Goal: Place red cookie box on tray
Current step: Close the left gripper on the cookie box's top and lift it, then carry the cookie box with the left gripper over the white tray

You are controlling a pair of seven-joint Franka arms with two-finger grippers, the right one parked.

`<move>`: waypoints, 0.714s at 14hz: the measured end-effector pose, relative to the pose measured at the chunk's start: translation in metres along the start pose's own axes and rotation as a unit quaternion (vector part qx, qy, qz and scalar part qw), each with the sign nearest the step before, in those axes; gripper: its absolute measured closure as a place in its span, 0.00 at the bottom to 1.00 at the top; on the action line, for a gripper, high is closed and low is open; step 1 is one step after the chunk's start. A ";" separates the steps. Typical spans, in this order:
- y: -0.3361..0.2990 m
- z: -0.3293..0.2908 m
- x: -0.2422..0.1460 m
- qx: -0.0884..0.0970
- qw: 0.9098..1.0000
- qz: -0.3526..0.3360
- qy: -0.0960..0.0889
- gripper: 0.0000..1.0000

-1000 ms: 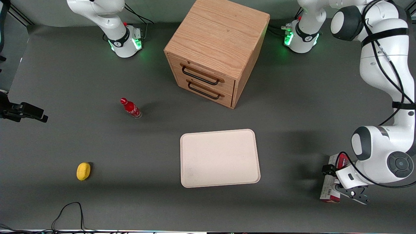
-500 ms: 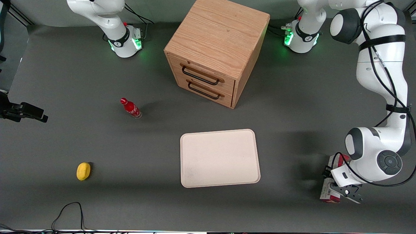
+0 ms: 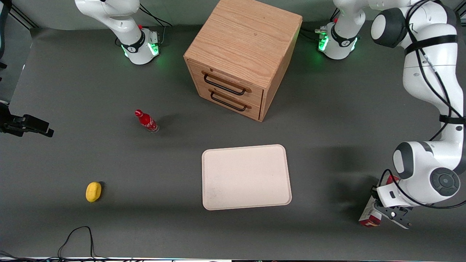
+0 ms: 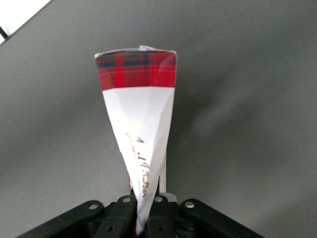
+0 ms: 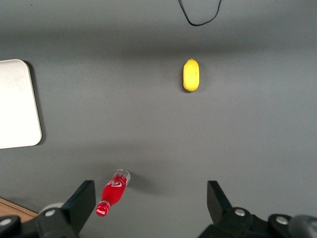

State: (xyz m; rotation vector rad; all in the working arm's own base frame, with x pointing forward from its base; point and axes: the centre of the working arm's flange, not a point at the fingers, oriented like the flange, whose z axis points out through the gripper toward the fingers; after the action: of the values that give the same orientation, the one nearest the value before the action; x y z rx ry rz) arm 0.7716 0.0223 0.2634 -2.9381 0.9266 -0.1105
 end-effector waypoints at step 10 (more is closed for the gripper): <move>0.096 -0.138 0.055 -0.057 0.964 -0.257 -0.041 0.93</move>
State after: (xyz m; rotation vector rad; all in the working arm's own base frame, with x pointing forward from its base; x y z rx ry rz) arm 0.7506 -0.0925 0.3959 -3.1827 0.1449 0.0445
